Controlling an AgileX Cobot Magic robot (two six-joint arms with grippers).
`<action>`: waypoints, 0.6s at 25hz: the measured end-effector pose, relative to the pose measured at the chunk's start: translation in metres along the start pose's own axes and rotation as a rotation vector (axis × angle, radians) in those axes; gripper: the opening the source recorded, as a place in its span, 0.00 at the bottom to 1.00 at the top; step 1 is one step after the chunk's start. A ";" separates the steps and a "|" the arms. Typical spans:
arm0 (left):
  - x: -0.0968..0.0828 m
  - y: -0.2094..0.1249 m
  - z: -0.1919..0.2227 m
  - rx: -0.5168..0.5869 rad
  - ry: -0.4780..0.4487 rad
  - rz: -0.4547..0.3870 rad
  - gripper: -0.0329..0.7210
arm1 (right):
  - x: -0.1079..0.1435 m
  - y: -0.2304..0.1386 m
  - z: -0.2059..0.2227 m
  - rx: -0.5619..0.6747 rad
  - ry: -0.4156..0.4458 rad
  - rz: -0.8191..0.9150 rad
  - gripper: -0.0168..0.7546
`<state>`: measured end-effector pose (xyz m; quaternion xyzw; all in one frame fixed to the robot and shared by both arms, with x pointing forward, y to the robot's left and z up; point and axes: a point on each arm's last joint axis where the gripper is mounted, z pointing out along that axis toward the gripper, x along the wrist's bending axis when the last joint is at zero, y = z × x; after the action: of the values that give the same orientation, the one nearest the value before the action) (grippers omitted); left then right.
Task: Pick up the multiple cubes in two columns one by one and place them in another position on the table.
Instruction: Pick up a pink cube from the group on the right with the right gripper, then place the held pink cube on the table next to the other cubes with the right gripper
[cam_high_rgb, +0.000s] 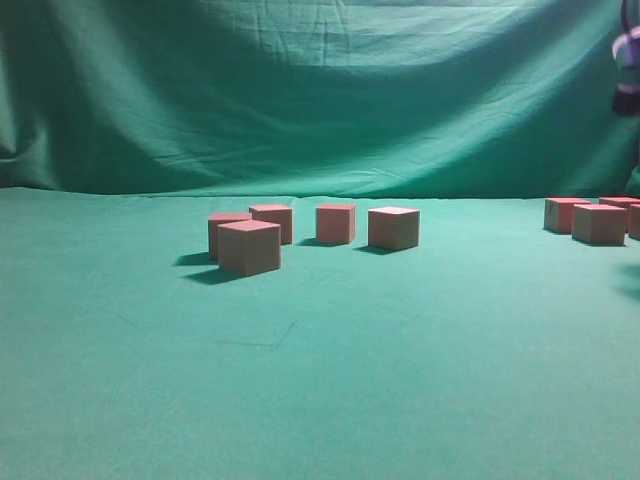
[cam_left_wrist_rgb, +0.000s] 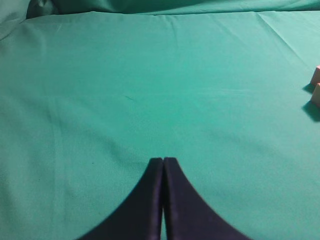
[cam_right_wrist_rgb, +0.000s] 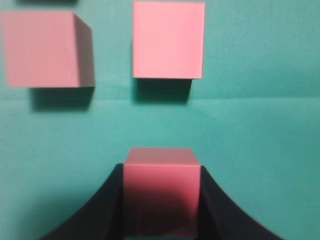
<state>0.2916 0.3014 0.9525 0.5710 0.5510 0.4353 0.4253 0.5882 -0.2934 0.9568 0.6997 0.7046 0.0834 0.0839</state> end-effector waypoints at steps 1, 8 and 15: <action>0.000 0.000 0.000 0.000 0.000 0.000 0.04 | 0.002 0.001 -0.010 0.011 0.002 -0.003 0.37; 0.000 0.000 0.000 0.000 0.000 0.000 0.04 | 0.038 -0.004 -0.084 0.003 0.048 -0.092 0.37; 0.000 0.000 0.000 0.000 0.000 0.000 0.04 | 0.118 -0.035 -0.119 -0.037 0.163 -0.361 0.37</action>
<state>0.2916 0.3014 0.9525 0.5710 0.5510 0.4353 0.4253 0.5254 -0.1754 1.0643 0.5514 0.8213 0.1365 0.0532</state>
